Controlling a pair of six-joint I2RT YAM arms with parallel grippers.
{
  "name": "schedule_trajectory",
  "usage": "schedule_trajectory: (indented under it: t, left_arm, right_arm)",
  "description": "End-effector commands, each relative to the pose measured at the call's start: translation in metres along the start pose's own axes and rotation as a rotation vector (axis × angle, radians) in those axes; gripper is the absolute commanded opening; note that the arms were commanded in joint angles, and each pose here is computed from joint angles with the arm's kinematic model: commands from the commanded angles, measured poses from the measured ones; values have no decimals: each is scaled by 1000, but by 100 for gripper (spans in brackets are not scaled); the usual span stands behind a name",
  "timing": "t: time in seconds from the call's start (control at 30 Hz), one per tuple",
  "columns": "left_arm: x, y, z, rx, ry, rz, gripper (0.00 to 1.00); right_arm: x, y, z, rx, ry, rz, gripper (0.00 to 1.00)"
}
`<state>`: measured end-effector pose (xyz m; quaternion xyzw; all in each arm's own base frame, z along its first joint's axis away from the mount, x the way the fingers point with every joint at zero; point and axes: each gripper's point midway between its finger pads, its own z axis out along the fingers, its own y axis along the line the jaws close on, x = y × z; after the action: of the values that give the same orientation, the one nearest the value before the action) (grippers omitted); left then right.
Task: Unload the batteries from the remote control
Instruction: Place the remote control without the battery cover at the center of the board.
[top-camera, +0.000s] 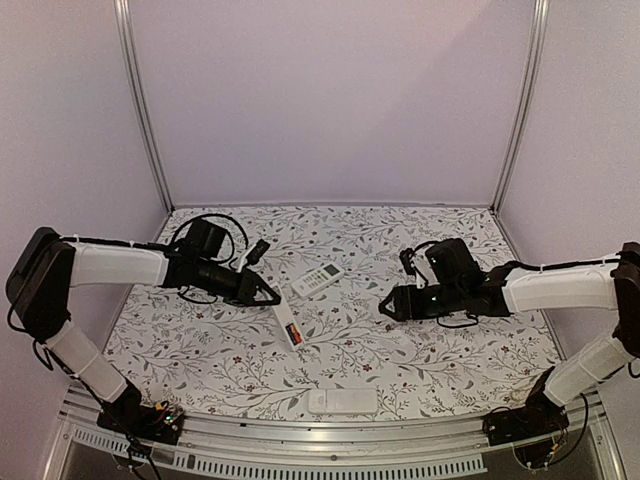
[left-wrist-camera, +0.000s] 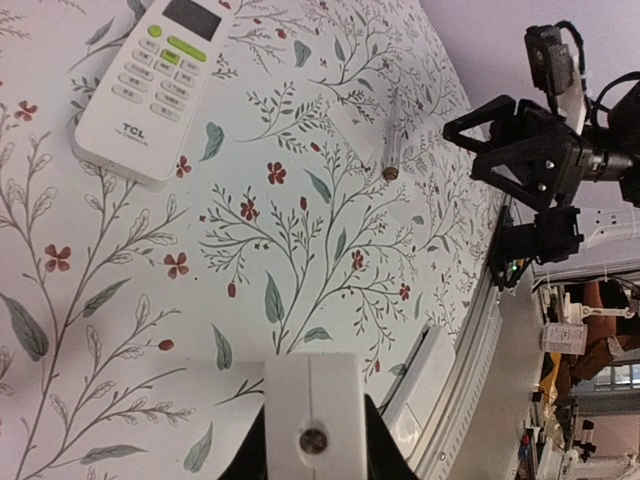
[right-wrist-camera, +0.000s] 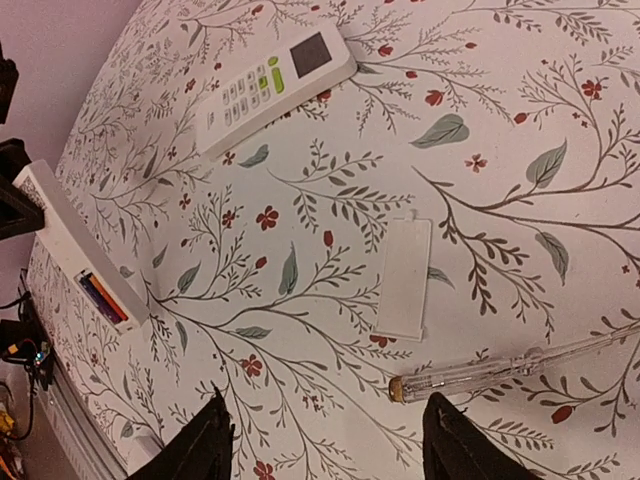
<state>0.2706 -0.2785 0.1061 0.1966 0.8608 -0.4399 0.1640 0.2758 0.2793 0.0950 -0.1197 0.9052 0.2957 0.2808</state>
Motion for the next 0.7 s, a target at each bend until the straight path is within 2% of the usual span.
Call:
schedule_trajectory:
  t: [0.0, 0.23, 0.67]
  left_arm:
    - [-3, -4, 6, 11, 18, -4, 6]
    - [0, 7, 11, -28, 33, -37, 24]
    - [1, 35, 9, -168, 34, -81, 43]
  right_arm:
    - [32, -8, -4, 62, 84, 70, 68]
    - [32, -8, -5, 72, 70, 110, 74]
    - [30, -17, 2, 143, 77, 132, 74]
